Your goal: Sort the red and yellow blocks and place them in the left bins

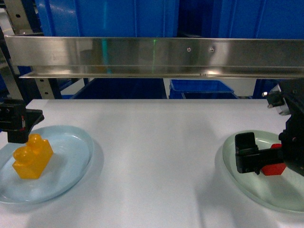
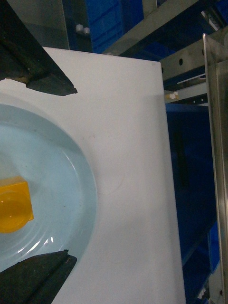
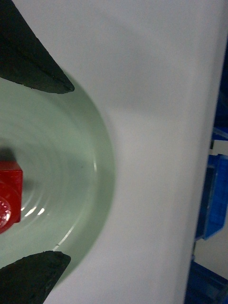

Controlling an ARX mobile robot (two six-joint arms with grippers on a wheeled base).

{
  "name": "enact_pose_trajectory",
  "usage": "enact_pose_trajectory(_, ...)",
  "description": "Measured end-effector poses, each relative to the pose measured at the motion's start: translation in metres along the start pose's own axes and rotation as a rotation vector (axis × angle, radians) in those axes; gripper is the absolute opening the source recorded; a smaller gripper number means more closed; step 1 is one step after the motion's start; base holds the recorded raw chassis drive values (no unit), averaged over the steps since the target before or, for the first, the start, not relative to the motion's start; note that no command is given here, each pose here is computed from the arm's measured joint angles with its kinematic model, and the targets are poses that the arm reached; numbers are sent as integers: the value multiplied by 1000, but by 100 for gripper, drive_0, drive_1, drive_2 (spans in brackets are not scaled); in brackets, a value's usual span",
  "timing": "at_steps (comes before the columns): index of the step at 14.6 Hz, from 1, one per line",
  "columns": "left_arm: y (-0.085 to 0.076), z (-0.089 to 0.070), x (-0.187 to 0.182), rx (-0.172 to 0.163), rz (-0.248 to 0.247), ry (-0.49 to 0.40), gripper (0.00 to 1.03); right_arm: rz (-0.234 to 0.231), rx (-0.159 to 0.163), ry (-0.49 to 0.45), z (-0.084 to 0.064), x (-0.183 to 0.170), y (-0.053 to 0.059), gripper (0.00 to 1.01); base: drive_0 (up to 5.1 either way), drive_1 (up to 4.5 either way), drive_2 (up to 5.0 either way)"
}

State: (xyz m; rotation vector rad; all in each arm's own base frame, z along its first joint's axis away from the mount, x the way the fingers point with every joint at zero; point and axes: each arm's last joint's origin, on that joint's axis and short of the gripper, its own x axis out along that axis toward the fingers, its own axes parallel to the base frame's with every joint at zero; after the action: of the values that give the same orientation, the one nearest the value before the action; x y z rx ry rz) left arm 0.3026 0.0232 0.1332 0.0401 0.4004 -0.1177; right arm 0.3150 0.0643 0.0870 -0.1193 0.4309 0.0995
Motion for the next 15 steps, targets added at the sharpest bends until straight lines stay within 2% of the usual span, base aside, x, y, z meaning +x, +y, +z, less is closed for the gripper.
enact_pose_trajectory(1,0,0,0,0,-1,0,98,-13,4,33,-9,4,-1,98,0,0,0)
enact_pose_trajectory(3,0,0,0,0,0,0,98,-10,16,72,-23,10,-1,98,0,0,0)
enact_pose_trajectory(7,0,0,0,-1,0,0,98,-27,89,79,-30,21,-2,98,0,0,0)
enact_pose_trajectory(8,0,0,0,-3,0,0,98,-37,103,81,-31,22,-2,87,0,0,0)
enact_pose_trajectory(10,0,0,0,-3,-1,-1,98,-49,107,90,-33,22,-3,62,0,0,0)
enact_pose_trajectory(13,0,0,0,-6,0,0,98,-79,118,81,-29,15,-12,29,0,0,0)
enact_pose_trajectory(15,0,0,0,-6,0,0,98,-88,113,32,-19,8,-17,29,0,0,0)
